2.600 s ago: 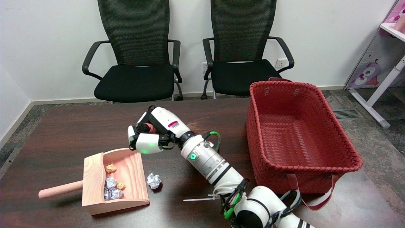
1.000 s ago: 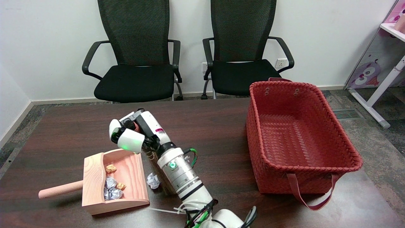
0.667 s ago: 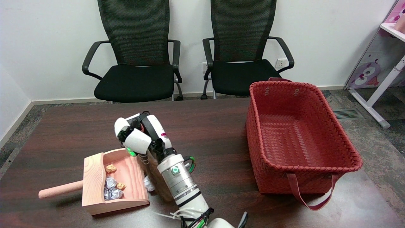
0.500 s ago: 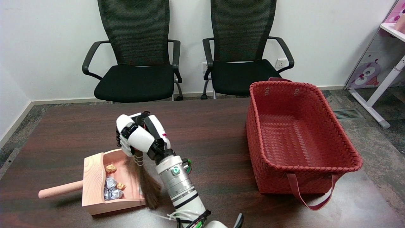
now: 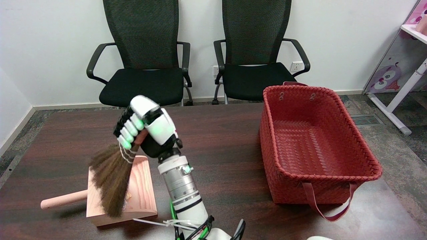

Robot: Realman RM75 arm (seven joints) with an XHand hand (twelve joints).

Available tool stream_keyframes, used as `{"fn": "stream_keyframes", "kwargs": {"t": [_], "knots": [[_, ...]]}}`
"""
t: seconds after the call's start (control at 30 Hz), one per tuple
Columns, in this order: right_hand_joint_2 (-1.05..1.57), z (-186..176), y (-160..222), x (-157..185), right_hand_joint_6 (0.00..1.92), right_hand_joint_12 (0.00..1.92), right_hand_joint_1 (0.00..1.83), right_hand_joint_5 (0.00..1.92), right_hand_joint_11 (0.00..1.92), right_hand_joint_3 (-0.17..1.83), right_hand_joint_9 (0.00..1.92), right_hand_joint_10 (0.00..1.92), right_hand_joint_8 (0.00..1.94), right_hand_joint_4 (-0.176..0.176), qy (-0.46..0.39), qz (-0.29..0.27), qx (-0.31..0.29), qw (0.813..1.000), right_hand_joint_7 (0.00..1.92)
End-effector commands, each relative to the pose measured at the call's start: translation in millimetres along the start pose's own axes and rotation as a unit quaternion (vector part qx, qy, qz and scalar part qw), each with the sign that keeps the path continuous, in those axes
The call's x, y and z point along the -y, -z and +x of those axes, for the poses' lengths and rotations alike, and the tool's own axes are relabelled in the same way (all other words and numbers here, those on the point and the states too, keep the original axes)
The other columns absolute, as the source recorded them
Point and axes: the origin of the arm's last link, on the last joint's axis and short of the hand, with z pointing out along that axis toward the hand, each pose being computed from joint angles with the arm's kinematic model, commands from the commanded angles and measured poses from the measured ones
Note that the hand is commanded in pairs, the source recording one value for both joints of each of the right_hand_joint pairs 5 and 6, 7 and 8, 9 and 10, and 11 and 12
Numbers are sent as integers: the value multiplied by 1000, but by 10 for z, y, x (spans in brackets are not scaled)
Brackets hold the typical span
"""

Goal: Sweep the paper ball into the dustpan.

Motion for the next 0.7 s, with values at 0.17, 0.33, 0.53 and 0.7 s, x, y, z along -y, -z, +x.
{"fn": "stream_keyframes", "kwargs": {"t": [0.17, 0.33, 0.53, 0.7], "knots": [[1571, 85, -420, 887, 1920, 1920, 438, 1920, 1920, 1038, 1920, 1920, 1920, 1, -8, 83, 30, 996, 1920], [1571, 195, -524, 1204, 1920, 1920, 475, 1920, 1920, 1195, 1920, 1920, 1920, 7, 81, 45, 45, 995, 1920], [1571, 352, -540, 1358, 1920, 1920, 526, 1920, 1920, 1335, 1920, 1920, 1920, 21, 140, 5, 40, 989, 1920], [1571, 427, -519, 1441, 1920, 1920, 576, 1920, 1920, 1376, 1920, 1920, 1920, 39, 221, 11, 36, 974, 1920]]}}
